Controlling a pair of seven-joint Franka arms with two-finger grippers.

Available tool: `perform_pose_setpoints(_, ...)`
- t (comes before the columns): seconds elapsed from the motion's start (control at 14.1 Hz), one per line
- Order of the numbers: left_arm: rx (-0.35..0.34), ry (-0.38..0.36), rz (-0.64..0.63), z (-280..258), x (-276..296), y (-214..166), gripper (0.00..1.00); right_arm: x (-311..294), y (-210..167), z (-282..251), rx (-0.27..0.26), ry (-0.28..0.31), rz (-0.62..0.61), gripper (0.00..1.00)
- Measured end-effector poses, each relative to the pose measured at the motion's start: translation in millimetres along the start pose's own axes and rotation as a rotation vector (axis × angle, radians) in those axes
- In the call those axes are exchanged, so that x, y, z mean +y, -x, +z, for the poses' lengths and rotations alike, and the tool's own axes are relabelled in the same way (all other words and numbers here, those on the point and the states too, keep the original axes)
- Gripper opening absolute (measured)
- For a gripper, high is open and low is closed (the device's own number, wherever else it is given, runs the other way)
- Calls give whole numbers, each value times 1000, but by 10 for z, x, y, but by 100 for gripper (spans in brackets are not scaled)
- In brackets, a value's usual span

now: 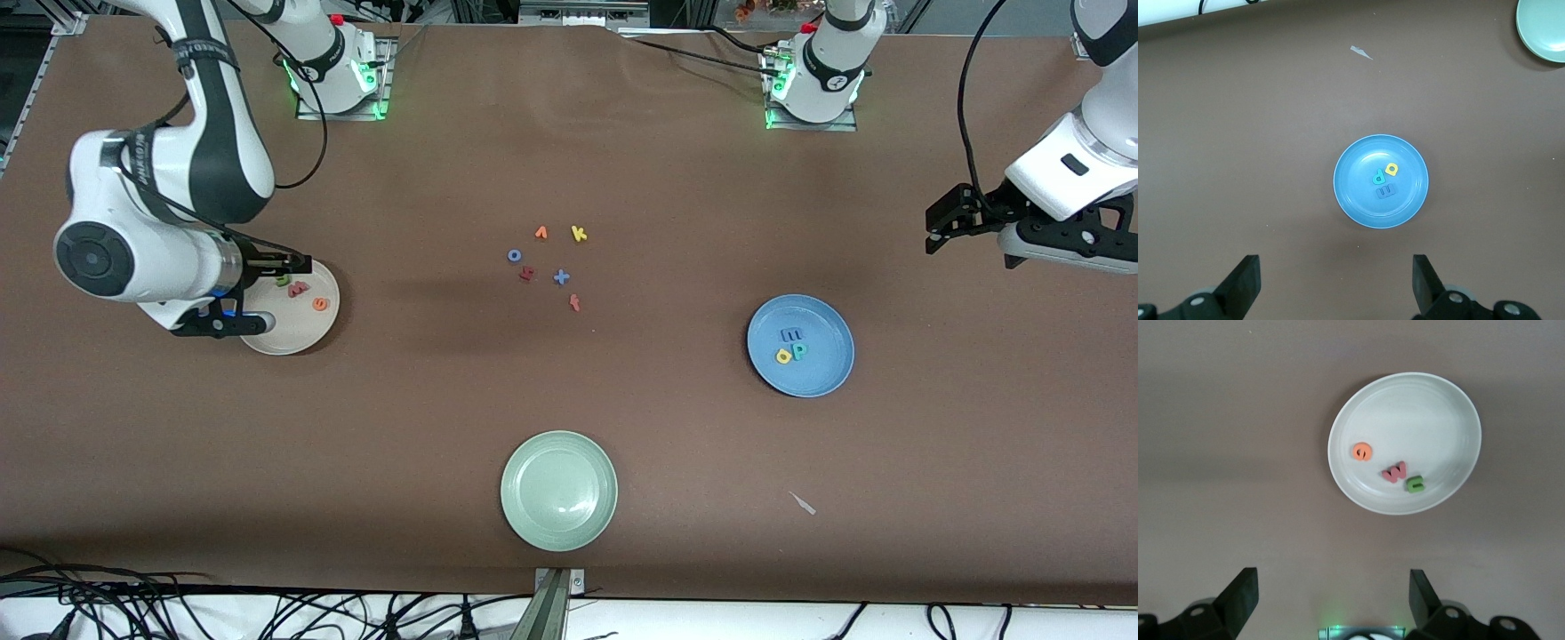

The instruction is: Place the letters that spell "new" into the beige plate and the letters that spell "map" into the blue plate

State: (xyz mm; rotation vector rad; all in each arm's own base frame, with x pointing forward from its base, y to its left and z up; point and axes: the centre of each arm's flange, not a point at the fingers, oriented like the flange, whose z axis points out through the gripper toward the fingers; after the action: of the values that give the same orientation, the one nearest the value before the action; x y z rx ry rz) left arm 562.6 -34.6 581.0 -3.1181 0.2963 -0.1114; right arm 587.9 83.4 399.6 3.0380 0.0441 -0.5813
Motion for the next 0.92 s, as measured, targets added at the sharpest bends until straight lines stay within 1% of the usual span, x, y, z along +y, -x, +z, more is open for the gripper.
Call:
perform_pose_setpoints(0.14,-11,1,0,11,-1,10,100,60,105,-237,23,-15,-1,100)
perform_pose_setpoints(0.43,-21,3,0,18,1,20,100,361,412,-654,73,-81,-32,100)
perform_pose_setpoints(0.5,-22,3,0,18,2,21,100,415,494,-747,86,-85,-38,100)
perform_pose_setpoints(0.71,-25,3,1,18,7,23,100,466,699,-951,112,-66,-45,100)
perform_pose_setpoints(0.92,-23,3,2,10,14,20,100,525,859,-1122,142,-67,-41,100)
